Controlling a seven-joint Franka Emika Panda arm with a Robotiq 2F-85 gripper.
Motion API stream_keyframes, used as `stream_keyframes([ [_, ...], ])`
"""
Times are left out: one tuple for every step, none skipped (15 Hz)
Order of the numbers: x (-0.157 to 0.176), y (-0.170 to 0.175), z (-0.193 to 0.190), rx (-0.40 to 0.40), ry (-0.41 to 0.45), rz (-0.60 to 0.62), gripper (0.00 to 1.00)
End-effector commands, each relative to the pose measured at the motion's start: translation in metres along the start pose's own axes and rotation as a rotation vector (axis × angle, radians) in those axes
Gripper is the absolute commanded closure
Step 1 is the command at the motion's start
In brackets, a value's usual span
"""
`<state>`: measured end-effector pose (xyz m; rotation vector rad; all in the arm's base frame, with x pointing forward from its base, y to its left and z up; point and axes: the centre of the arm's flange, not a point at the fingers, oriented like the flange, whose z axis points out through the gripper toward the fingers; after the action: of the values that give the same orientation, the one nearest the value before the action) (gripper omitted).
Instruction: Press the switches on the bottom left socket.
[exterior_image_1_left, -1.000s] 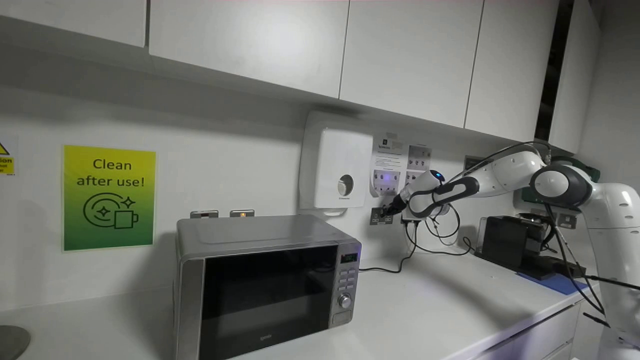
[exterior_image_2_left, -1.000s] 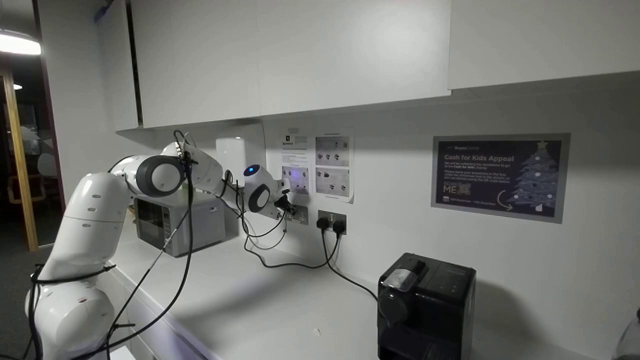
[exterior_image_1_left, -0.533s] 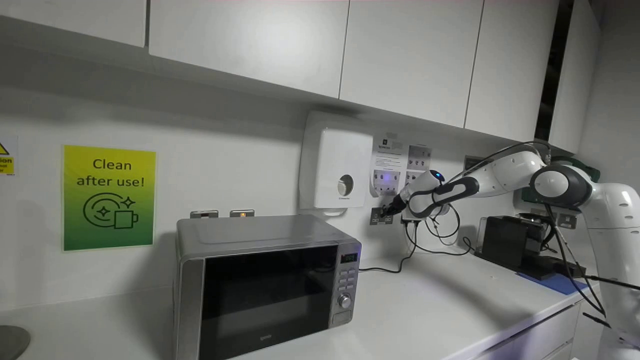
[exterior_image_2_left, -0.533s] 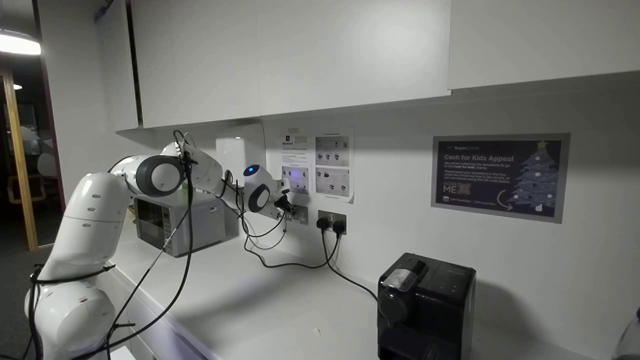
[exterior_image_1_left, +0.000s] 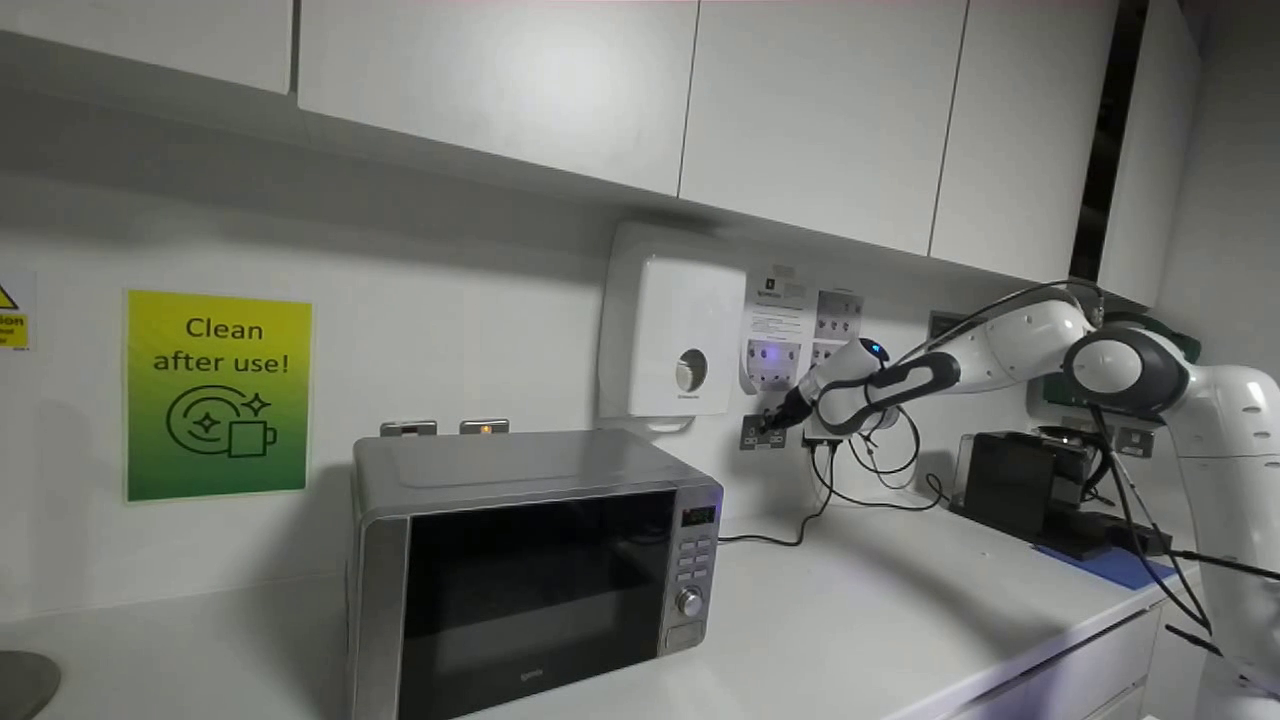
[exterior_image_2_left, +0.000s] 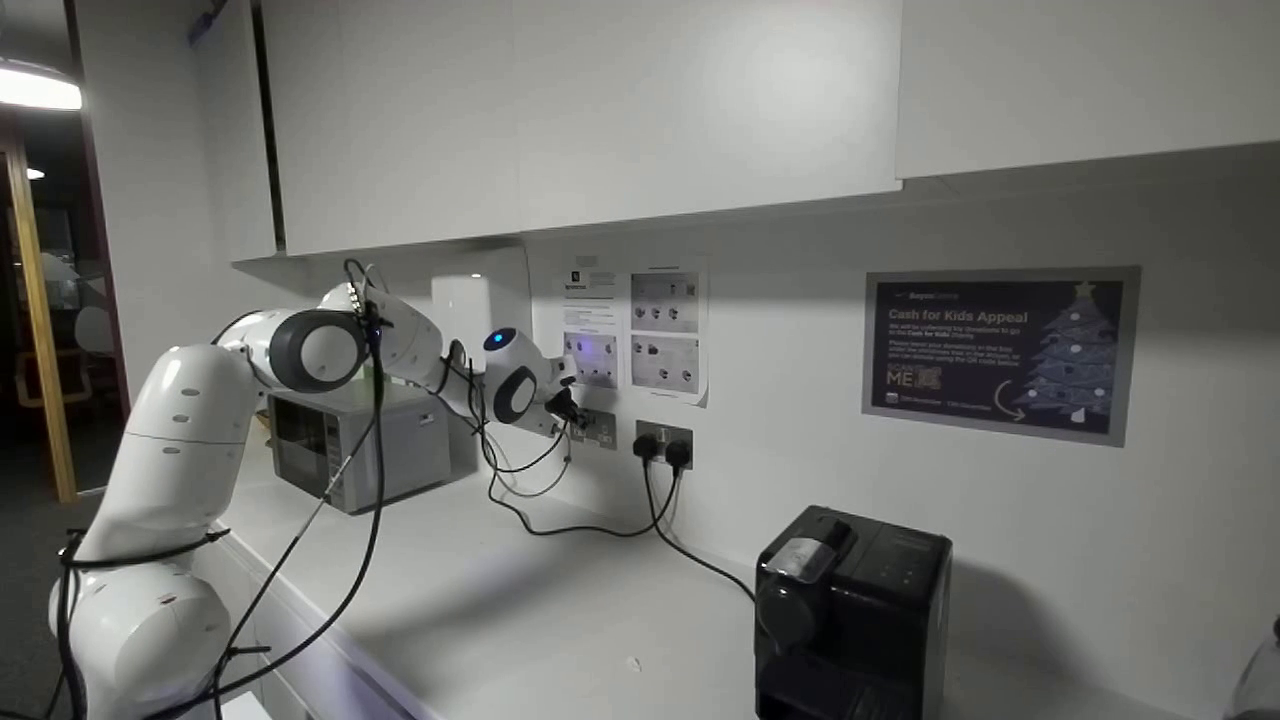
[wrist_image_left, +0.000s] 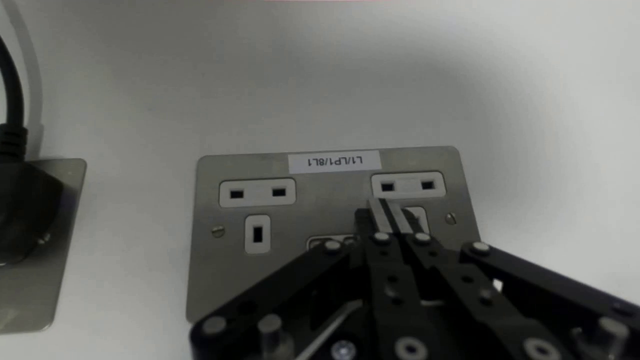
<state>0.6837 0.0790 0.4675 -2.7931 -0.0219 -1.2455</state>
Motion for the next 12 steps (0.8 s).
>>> stream_keyframes([
  [-0.004, -0.004, -0.026, 0.017, 0.032, -0.046, 1.00],
  [-0.003, -0.006, -0.028, 0.019, 0.033, -0.049, 1.00],
  [-0.002, -0.007, -0.028, 0.019, 0.036, -0.050, 1.00],
  [0.000, -0.007, -0.030, 0.019, 0.037, -0.052, 1.00],
  [0.001, -0.007, -0.031, 0.018, 0.039, -0.051, 1.00],
  [0.003, -0.007, -0.032, 0.015, 0.044, -0.051, 1.00],
  [0.004, -0.006, -0.032, 0.012, 0.045, -0.048, 1.00],
  [0.005, -0.005, -0.032, 0.009, 0.048, -0.043, 1.00],
  [0.006, -0.003, -0.031, 0.005, 0.050, -0.039, 1.00],
  [0.007, -0.002, -0.030, 0.000, 0.049, -0.035, 1.00],
  [0.007, 0.000, -0.028, -0.007, 0.050, -0.033, 1.00],
  [0.007, 0.002, -0.028, -0.009, 0.047, -0.032, 1.00],
])
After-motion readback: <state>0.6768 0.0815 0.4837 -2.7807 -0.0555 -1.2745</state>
